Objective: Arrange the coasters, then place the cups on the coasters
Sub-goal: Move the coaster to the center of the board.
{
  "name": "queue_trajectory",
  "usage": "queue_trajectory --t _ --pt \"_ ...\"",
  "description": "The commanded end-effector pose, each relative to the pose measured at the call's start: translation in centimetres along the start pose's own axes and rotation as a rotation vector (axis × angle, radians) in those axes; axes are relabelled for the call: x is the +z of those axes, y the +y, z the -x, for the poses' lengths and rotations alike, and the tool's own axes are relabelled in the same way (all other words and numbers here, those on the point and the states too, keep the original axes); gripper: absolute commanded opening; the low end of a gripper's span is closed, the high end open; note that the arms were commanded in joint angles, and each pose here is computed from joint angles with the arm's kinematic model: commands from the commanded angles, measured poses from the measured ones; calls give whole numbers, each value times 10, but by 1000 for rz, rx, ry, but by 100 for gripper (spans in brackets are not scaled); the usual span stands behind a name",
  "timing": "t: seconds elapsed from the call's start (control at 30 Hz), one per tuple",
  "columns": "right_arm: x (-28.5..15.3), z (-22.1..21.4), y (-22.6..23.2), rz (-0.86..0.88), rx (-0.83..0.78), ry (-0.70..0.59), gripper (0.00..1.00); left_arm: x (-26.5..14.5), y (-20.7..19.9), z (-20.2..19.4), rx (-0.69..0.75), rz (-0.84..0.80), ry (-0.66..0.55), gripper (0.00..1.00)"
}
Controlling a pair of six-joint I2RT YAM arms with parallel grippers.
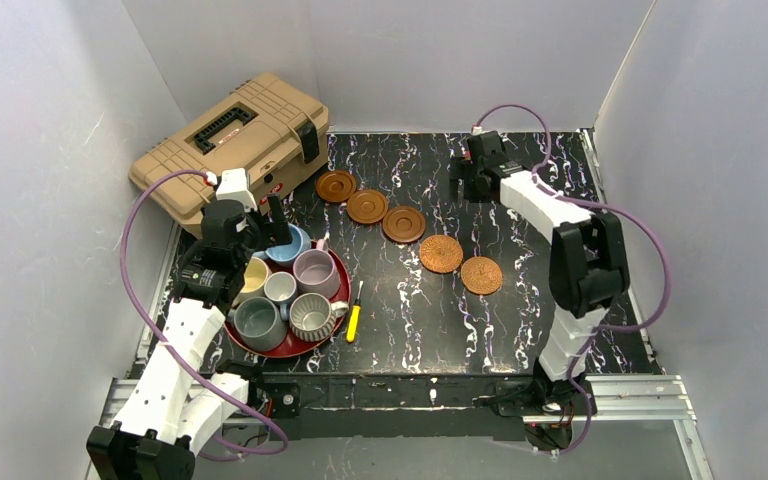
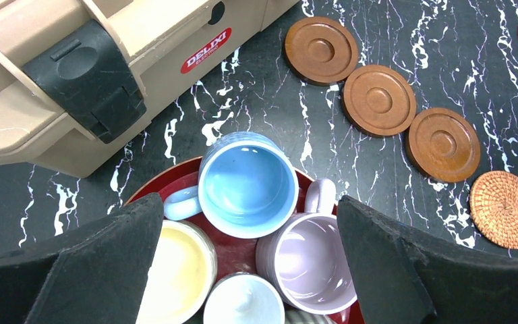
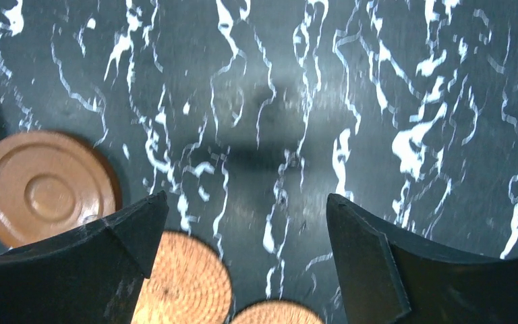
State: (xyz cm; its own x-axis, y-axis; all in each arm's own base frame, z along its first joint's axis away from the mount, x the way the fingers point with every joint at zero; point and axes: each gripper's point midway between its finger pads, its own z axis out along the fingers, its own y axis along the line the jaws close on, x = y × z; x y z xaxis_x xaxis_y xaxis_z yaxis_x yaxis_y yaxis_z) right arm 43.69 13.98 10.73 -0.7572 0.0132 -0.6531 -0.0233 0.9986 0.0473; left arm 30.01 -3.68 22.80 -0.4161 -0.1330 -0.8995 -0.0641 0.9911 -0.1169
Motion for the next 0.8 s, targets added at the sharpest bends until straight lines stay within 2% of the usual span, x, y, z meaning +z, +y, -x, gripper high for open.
queue_trajectory --t 0.0,0.3,0.77 --pt "19 31 -10 -34 -27 -17 98 -3 2 7 4 8 -9 99" --pt "82 41 -26 -105 2 28 98 -5 4 10 9 19 -18 99" --pt "132 46 -45 -162 61 -7 98 -5 4 10 8 21 -19 99"
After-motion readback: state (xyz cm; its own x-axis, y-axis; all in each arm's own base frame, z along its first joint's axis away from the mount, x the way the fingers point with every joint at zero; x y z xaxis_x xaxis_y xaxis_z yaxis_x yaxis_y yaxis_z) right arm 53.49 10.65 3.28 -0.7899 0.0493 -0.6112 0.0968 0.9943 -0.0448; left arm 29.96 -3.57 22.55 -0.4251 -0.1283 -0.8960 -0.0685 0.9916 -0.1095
